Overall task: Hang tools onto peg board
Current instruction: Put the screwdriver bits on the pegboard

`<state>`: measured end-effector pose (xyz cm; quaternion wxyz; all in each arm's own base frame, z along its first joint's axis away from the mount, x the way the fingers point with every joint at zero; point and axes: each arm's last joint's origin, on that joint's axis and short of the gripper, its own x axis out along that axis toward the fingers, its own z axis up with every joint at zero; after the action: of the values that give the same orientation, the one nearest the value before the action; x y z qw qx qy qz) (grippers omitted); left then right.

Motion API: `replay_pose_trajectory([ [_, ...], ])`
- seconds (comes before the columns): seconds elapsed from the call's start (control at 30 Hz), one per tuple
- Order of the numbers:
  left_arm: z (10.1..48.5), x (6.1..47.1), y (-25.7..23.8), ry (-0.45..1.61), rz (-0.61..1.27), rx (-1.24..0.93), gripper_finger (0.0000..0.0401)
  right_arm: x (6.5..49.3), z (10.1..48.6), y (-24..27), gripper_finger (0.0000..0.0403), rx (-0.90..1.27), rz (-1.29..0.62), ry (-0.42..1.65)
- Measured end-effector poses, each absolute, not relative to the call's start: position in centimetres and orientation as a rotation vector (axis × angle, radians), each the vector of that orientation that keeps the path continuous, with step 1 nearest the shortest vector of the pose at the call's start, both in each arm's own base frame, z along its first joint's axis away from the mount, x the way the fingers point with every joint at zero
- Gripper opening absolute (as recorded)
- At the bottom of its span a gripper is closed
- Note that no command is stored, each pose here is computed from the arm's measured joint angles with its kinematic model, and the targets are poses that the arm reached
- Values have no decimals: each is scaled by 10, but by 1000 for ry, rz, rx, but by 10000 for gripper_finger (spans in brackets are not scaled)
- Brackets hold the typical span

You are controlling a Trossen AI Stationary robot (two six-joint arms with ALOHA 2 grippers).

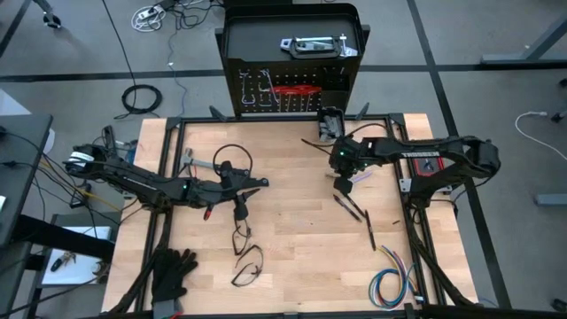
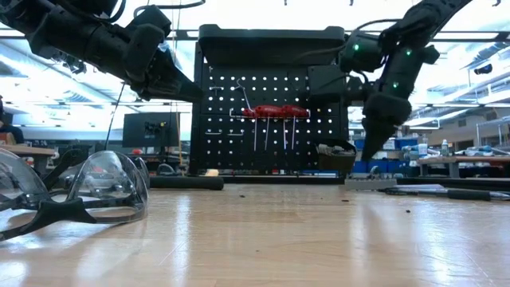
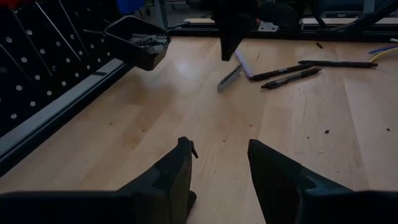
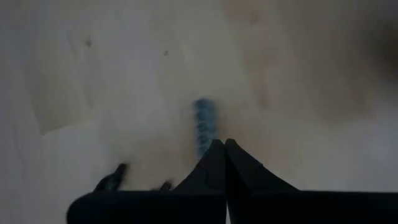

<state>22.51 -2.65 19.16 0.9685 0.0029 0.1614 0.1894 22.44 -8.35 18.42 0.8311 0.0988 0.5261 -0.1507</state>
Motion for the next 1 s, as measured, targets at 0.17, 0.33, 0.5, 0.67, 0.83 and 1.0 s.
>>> replay_pose_trajectory([
  [0.17, 192, 225, -27, 325, 382, 5, 156, 226, 187, -84, 16, 251, -323, 1084],
  [0.33, 192, 225, -27, 326, 382, 6, 156, 232, 170, -82, 90, 270, -317, 1154],
  [0.5, 192, 225, -27, 327, 382, 6, 156, 242, 146, -78, 166, 259, -300, 1241],
  [0.67, 191, 225, -27, 330, 372, 5, 156, 245, 137, -80, 225, 250, -310, 1263],
  [0.83, 191, 225, -27, 330, 371, 5, 156, 245, 137, -80, 250, 219, -292, 1275],
  [1.0, 191, 225, -27, 330, 371, 4, 156, 247, 132, -81, 227, 187, -291, 1299],
])
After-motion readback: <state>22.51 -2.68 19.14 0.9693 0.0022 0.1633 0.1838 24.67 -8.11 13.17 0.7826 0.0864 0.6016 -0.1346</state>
